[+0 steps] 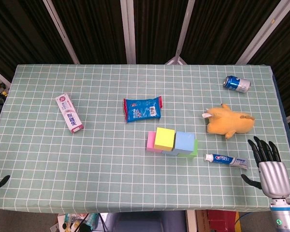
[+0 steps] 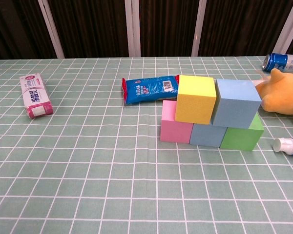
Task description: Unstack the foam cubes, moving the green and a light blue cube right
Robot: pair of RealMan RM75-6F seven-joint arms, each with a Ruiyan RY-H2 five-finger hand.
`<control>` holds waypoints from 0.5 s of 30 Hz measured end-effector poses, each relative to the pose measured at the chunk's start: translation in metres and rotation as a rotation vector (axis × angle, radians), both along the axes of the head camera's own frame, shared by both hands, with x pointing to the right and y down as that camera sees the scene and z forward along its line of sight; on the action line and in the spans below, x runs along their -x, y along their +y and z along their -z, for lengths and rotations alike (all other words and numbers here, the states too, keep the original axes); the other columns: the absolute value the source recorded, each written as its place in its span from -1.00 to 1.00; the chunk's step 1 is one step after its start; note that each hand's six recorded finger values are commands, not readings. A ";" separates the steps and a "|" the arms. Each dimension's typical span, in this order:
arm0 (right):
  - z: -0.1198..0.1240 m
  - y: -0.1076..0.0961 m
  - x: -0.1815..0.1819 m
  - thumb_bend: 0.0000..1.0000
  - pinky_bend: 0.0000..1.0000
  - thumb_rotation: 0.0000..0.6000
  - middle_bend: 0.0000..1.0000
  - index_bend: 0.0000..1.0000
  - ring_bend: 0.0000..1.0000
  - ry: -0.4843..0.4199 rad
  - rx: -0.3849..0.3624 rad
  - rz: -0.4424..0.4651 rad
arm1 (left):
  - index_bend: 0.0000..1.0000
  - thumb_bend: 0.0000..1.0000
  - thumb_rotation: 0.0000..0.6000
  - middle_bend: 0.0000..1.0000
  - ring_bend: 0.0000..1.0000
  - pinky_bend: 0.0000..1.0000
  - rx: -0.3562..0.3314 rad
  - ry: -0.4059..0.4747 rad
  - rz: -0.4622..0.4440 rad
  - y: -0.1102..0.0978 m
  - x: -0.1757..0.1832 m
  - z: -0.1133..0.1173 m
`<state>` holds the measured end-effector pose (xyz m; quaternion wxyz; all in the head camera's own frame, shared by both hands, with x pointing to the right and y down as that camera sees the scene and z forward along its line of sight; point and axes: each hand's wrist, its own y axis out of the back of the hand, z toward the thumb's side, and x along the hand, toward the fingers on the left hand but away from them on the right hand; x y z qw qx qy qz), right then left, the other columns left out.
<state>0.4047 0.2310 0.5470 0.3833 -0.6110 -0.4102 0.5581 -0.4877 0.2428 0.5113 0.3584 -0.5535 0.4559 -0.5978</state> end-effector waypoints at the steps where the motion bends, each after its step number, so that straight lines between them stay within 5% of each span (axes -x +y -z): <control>1: -0.001 0.000 0.000 -0.77 -1.00 1.00 -0.99 -1.00 -0.85 0.001 -0.001 -0.001 | -0.63 -0.79 1.00 -1.00 -1.00 -1.00 -0.001 -0.001 0.004 0.000 0.001 0.000; 15: -0.002 0.001 0.004 -0.77 -1.00 1.00 -0.99 -1.00 -0.85 -0.037 0.005 -0.017 | -0.63 -0.79 1.00 -1.00 -1.00 -1.00 0.016 -0.009 -0.003 0.000 -0.002 -0.004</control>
